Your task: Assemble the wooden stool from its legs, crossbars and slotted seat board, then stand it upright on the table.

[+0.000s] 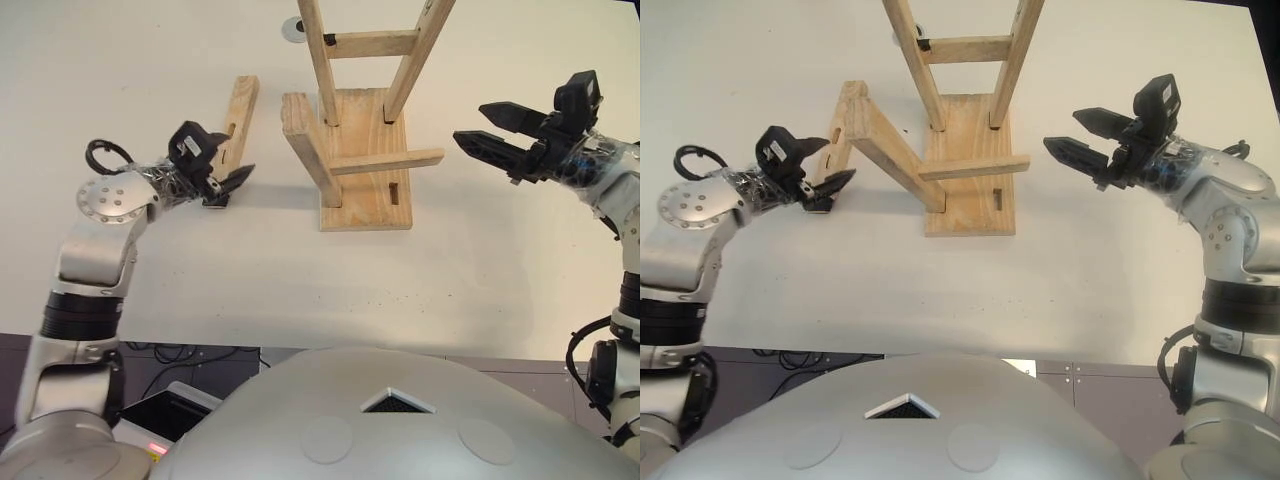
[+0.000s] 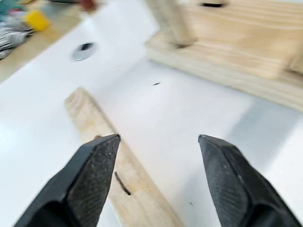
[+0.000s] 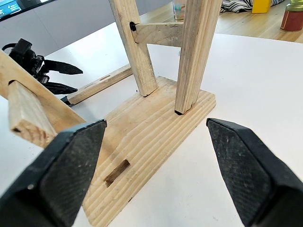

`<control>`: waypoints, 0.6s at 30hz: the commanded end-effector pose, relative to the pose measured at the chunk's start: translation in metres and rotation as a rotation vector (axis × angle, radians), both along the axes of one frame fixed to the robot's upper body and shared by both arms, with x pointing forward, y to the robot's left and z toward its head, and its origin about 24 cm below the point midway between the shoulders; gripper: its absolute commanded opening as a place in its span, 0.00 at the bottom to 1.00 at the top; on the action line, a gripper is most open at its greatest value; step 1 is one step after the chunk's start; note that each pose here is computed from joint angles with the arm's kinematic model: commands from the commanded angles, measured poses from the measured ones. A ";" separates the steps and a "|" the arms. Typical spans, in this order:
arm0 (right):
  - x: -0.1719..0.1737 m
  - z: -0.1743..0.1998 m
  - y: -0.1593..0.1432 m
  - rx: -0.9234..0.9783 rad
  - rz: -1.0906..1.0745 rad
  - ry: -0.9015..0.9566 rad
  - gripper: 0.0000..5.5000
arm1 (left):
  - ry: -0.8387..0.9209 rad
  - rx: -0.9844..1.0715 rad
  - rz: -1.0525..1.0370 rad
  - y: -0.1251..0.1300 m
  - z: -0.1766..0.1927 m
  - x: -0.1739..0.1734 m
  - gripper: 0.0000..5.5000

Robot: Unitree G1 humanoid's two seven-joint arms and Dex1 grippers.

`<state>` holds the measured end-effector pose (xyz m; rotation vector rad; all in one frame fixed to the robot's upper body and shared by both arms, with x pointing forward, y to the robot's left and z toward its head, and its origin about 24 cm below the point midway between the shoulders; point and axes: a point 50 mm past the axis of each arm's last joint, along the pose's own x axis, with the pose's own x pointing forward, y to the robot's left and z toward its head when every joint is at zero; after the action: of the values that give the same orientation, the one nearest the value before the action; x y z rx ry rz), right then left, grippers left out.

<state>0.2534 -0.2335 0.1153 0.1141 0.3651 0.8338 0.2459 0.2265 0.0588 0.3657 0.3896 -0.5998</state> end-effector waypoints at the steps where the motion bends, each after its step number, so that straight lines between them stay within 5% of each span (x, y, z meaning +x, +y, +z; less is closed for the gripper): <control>1: 0.000 -0.003 0.006 0.011 0.012 0.006 0.71 | -0.002 -0.064 0.216 0.005 -0.019 0.001 0.55; 10: 0.001 -0.008 0.008 -0.005 0.022 0.015 0.71 | 0.160 -0.136 0.336 -0.003 -0.042 -0.003 0.55; 18: 0.000 -0.010 0.010 -0.011 0.028 0.021 0.71 | 0.262 -0.087 0.347 0.006 -0.034 -0.004 0.36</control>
<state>0.2537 -0.2260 0.1049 0.1135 0.3954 0.8488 0.2463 0.2261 0.0278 0.1069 0.6118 -0.3370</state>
